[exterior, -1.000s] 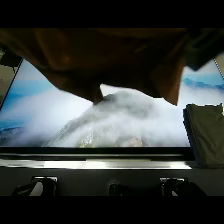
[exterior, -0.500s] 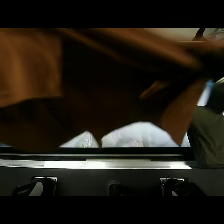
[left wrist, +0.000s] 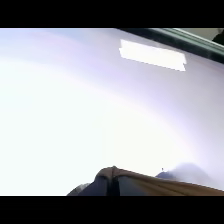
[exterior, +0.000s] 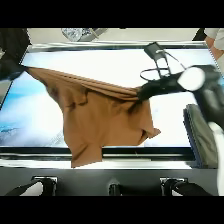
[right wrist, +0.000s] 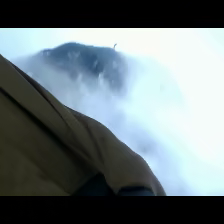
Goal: Fold the shirts.
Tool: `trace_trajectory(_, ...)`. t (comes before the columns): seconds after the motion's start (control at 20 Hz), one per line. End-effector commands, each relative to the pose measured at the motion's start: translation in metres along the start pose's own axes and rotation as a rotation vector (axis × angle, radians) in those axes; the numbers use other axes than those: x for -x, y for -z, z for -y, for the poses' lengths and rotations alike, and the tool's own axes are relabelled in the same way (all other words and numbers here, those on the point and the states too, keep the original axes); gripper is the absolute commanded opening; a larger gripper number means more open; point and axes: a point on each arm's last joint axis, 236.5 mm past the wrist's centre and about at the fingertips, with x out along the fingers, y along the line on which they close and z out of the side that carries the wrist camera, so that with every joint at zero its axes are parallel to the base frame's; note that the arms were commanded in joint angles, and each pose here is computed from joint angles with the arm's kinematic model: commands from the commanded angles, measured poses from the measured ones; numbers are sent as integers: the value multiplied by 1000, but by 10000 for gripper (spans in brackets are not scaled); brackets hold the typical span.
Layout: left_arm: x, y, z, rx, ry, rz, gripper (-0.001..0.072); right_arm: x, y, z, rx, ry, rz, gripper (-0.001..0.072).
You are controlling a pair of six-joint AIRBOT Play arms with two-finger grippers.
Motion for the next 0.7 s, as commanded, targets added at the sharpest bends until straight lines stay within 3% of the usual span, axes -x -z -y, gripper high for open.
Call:
trace_trajectory(0.0, -85, 43, -45, 89, -32, -106, 37, -94, -38, 52, -292, -67, 250, 39)
trace_trajectory(0.1, -116, 75, -51, 113, -25, -197, 37, -129, -23, 61, -436, -133, 231, 41)
trace_trajectory(0.3, -151, 142, -34, 124, 29, -401, 39, -167, 10, 49, -476, -184, 126, 42)
trace_trajectory(0.35, -153, 151, -29, 125, 39, -430, 57, -164, 8, 52, -477, -181, 133, 113)
trace_trajectory(0.4, -152, 155, -25, 120, 49, -448, 187, -156, 3, 57, -472, -180, 146, 300)
trace_trajectory(0.45, -147, 153, -22, 116, 60, -464, 457, -141, -5, 61, -431, -188, 160, 477)
trace_trajectory(0.5, -139, 149, -22, 116, 73, -484, 631, -116, -13, 66, -349, -202, 171, 563)
trace_trajectory(0.65, -92, 153, -60, 118, -5, -633, 582, -24, 14, 119, -148, -75, 61, 565)
